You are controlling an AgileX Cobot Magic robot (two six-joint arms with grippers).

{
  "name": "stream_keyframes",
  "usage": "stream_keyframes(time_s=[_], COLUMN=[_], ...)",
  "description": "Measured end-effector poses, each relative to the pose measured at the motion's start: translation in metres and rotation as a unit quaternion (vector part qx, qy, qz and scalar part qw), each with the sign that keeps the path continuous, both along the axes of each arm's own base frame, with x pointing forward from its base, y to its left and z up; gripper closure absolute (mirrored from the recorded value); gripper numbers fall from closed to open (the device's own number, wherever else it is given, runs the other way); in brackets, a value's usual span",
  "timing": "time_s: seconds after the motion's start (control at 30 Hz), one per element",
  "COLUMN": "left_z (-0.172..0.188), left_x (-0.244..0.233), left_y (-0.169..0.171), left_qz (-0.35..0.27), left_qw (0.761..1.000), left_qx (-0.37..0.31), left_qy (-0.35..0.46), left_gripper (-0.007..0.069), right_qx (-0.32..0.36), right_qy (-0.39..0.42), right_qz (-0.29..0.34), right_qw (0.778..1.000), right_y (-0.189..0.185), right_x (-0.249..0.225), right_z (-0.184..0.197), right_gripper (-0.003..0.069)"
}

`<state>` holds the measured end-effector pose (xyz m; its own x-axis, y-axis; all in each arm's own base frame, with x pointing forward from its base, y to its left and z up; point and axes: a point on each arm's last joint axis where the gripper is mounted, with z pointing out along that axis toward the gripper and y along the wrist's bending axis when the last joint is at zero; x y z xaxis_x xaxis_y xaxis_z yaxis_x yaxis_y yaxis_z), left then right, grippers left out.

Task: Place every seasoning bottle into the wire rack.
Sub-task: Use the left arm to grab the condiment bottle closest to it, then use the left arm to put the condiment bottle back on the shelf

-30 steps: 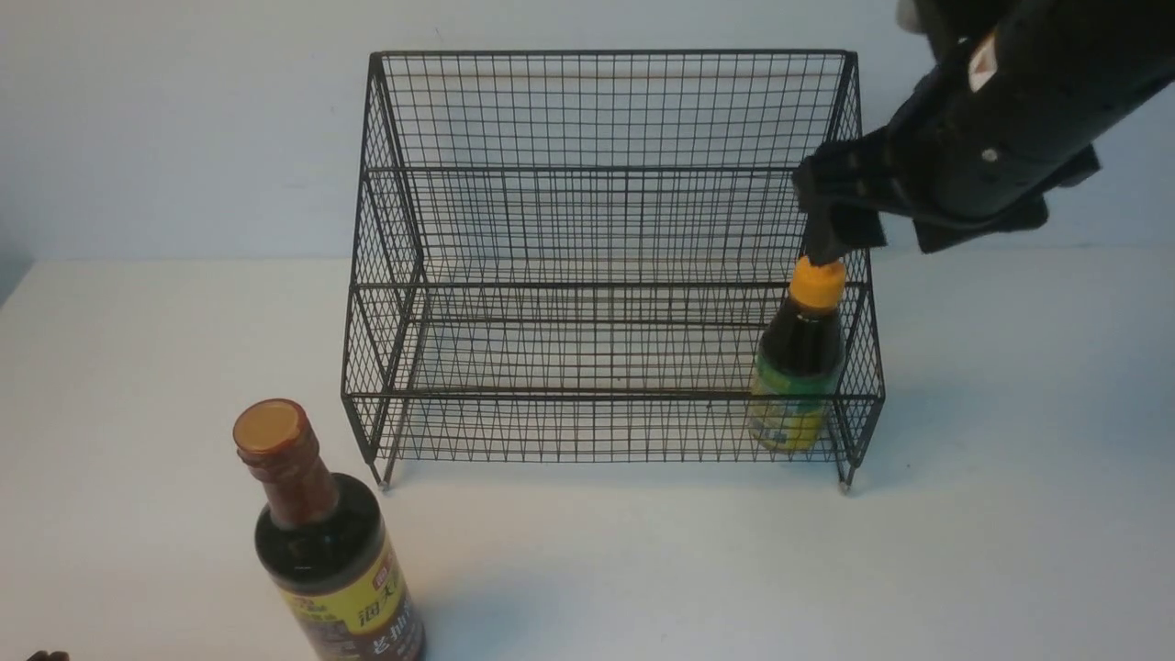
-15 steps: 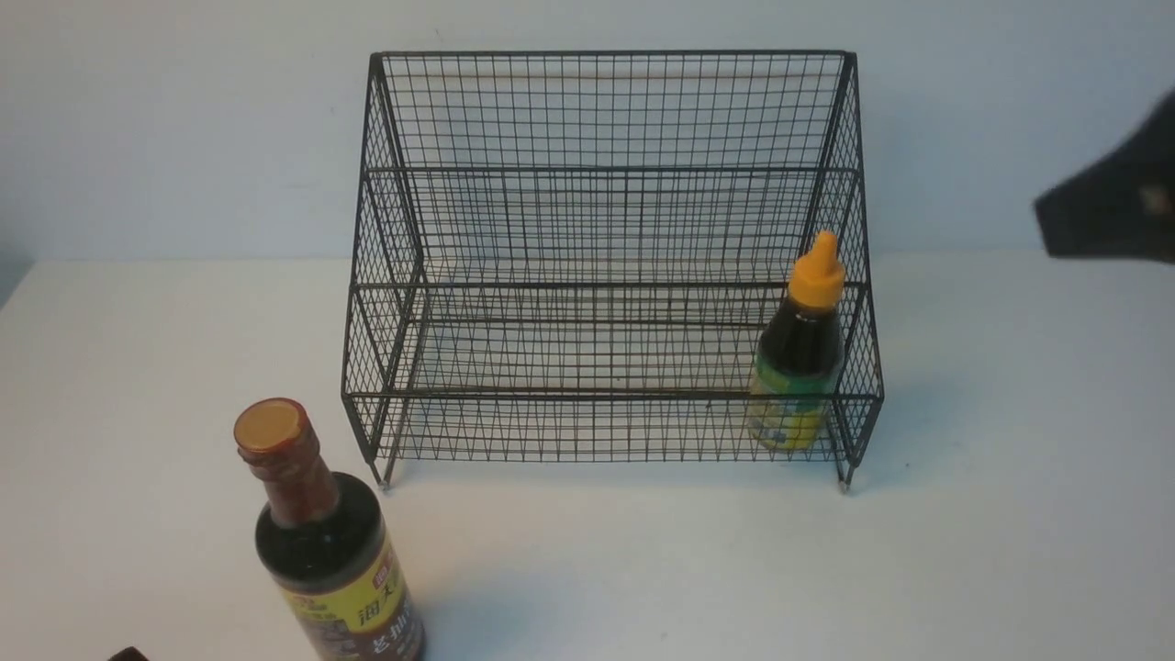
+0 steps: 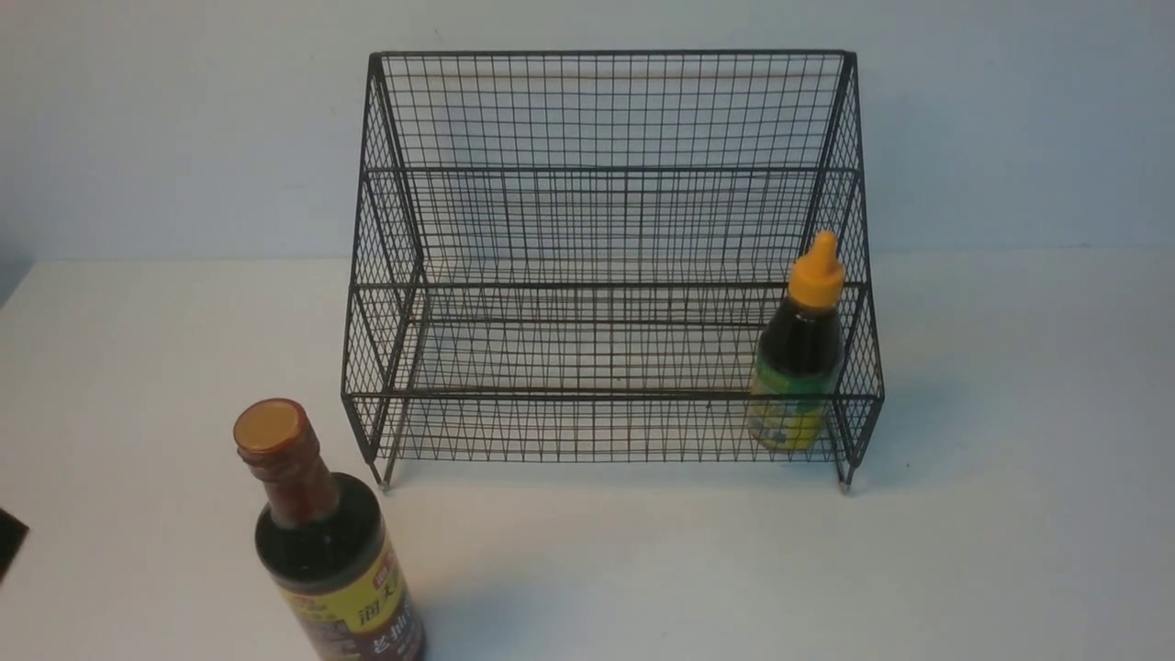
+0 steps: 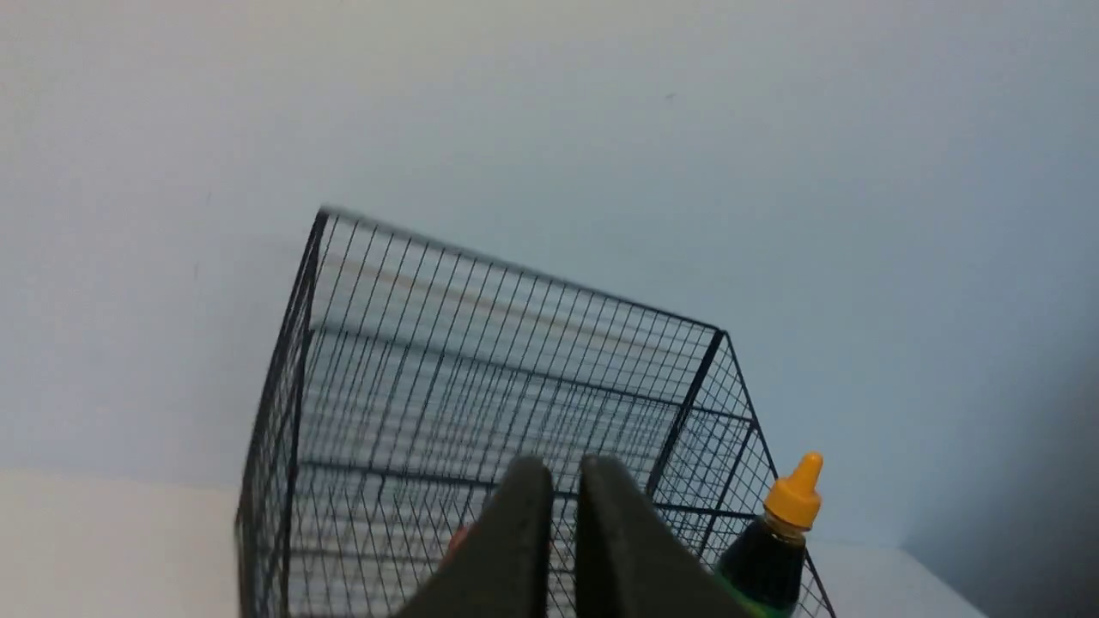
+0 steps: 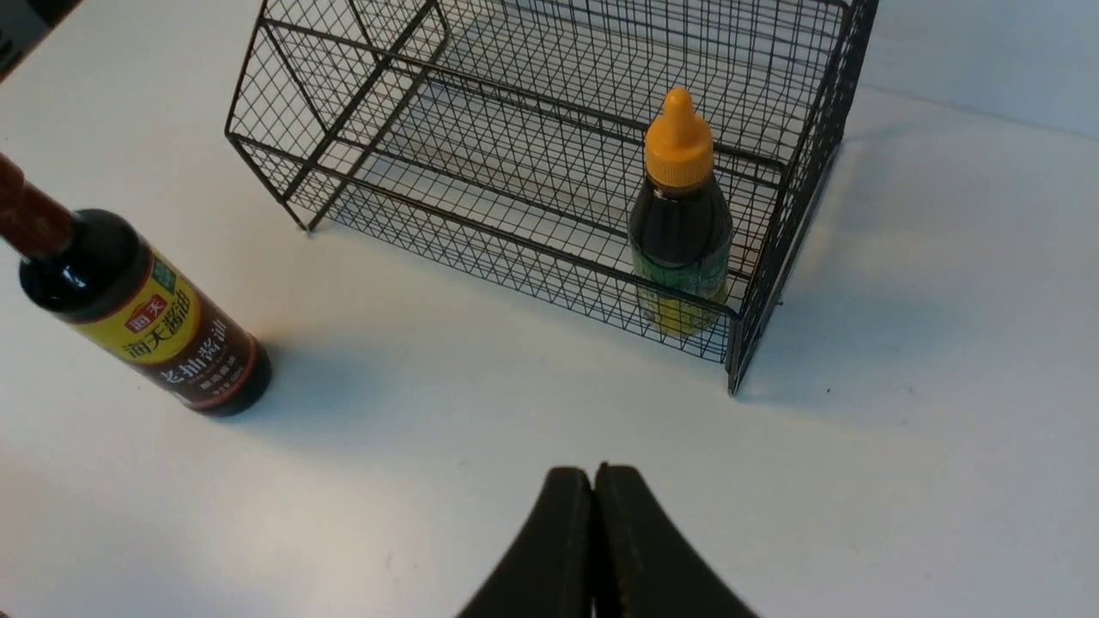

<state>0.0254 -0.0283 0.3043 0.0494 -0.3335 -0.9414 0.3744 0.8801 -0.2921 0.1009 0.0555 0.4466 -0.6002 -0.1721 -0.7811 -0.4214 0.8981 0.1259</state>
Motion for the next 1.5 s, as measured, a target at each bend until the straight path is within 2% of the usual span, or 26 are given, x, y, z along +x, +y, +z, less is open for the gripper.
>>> stream_keyframes(time_s=[0.13,0.23,0.27,0.33,0.47,0.57,0.73,0.83,1.03,1.07,1.2,1.4,1.5], left_z=[0.006,0.0,-0.003,-0.008,-0.017,-0.024,-0.032,-0.039,-0.053,-0.053,-0.041,0.03,0.062], left_x=[0.012,0.028,0.034,0.049,0.075,0.09,0.11,0.125,0.139,0.139,0.145,0.162,0.175], left_y=[-0.006,-0.014,-0.017,-0.019,-0.019,-0.02,-0.02,-0.019,-0.022,-0.024,-0.024,-0.027,-0.03], left_qz=[-0.027,-0.071,-0.084,-0.094,-0.096,-0.101,-0.1,-0.092,-0.112,-0.125,-0.126,-0.123,-0.134], left_qw=[0.998,0.992,0.989,0.983,0.976,0.972,0.97,0.969,0.956,0.954,0.953,0.968,0.976], left_qx=[0.048,0.087,0.104,0.127,0.152,0.159,0.155,0.166,0.207,0.216,0.232,0.199,0.149], left_qy=[0.009,0.052,0.063,0.089,0.125,0.143,0.159,0.161,0.172,0.165,0.149,0.092,0.09], left_gripper=[0.042,0.0274,0.0202,0.0117,-0.0013,-0.0037,-0.0029,0.0027,0.0277,0.0374,0.0365,0.0365,0.0365], right_qx=[0.0,0.001,0.001,0.001,0.002,0.002,0.002,-0.002,-0.016,-0.018,-0.019,-0.02,-0.02], right_qy=[0.002,0.003,0.003,0.003,0.003,0.004,0.004,0.001,-0.006,-0.008,-0.008,-0.009,-0.009], right_qz=[0.001,0.0,0.0,0.0,0.0,-0.001,-0.001,0.003,0.009,0.008,0.009,0.01,0.01], right_qw=[1.0,1.0,1.0,1.0,1.0,1.0,1.0,1.0,1.0,1.0,1.0,1.0,1.0], right_y=[0.001,0.001,0.001,0.001,0.001,0.001,0.001,0.001,0.0,0.0,0.0,0.0,0.0], right_x=[0.001,0.001,0.001,0.001,0.001,0.001,0.001,0.001,0.002,0.002,0.002,0.002,0.002], right_z=[0.0,0.0,0.0,0.0,0.0,0.0,0.0,0.0,-0.001,-0.001,-0.001,-0.001,-0.001], right_gripper=[0.0673,0.0673,0.0673,0.0673,0.0673,0.0673,0.0673,0.0673,0.0673,0.0673,0.0673,0.0673,0.0673])
